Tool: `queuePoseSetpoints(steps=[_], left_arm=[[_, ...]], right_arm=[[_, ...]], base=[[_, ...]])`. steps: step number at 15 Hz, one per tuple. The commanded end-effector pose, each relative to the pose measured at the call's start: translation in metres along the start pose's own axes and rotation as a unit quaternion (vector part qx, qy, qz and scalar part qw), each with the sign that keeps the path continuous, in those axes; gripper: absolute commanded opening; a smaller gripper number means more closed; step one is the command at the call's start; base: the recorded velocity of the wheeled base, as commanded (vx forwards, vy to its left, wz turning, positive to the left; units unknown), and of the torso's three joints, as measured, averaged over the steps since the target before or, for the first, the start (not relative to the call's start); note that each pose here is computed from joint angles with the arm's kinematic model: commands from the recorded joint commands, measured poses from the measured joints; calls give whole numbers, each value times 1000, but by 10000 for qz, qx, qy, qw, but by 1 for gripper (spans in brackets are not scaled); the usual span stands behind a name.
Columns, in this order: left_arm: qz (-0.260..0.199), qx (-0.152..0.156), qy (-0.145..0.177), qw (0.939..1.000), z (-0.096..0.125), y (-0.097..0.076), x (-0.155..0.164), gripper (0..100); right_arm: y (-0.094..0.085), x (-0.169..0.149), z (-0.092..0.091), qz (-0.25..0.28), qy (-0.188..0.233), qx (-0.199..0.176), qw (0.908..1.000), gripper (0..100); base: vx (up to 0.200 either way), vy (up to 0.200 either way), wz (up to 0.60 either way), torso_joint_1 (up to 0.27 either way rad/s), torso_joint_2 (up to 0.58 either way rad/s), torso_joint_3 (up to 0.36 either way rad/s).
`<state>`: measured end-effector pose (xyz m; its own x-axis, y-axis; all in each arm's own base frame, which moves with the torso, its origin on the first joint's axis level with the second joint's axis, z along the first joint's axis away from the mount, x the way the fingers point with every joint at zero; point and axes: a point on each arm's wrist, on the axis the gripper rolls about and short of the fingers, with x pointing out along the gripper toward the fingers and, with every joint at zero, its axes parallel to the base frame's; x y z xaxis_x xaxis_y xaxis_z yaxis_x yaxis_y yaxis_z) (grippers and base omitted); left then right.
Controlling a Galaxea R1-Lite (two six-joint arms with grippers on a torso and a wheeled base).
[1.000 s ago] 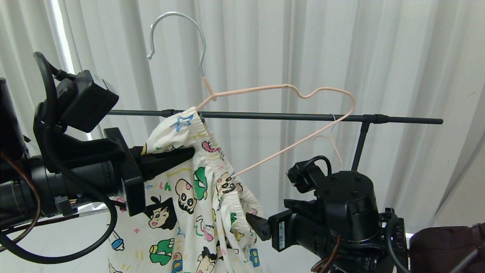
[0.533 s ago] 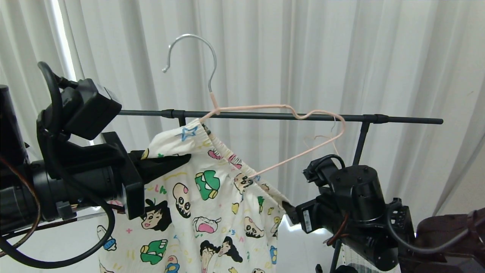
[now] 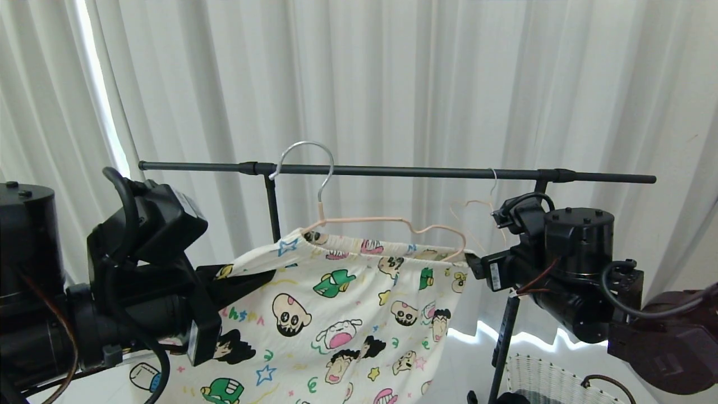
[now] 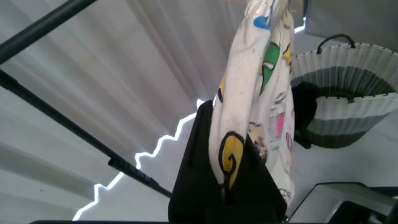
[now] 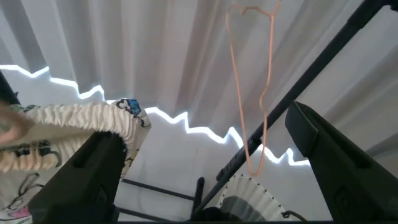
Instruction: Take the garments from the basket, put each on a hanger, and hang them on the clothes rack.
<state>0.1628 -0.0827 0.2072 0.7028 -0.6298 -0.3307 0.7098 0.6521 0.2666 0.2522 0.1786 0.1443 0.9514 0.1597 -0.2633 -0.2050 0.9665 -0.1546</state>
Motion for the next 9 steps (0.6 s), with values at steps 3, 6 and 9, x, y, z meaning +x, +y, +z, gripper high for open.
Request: queuePoseSetpoints(steps=[3,6,9], left_arm=[[35,373,314,9988,-18,0,-1,0],[-51,468,681,9966,-32,0,10,0],[304,568,1297,9895,-42,5,28,0]], right_arm=[[-7,1,3,-92,-52,25,9999,100],[-7,-9,13,65,-246,-50,9997,100],[-3,-29,26,597,-515,-208,9967,100]], base=[[0,0,0,0,0,0],[0,0,0,0,0,0],[0,0,0,0,0,0]])
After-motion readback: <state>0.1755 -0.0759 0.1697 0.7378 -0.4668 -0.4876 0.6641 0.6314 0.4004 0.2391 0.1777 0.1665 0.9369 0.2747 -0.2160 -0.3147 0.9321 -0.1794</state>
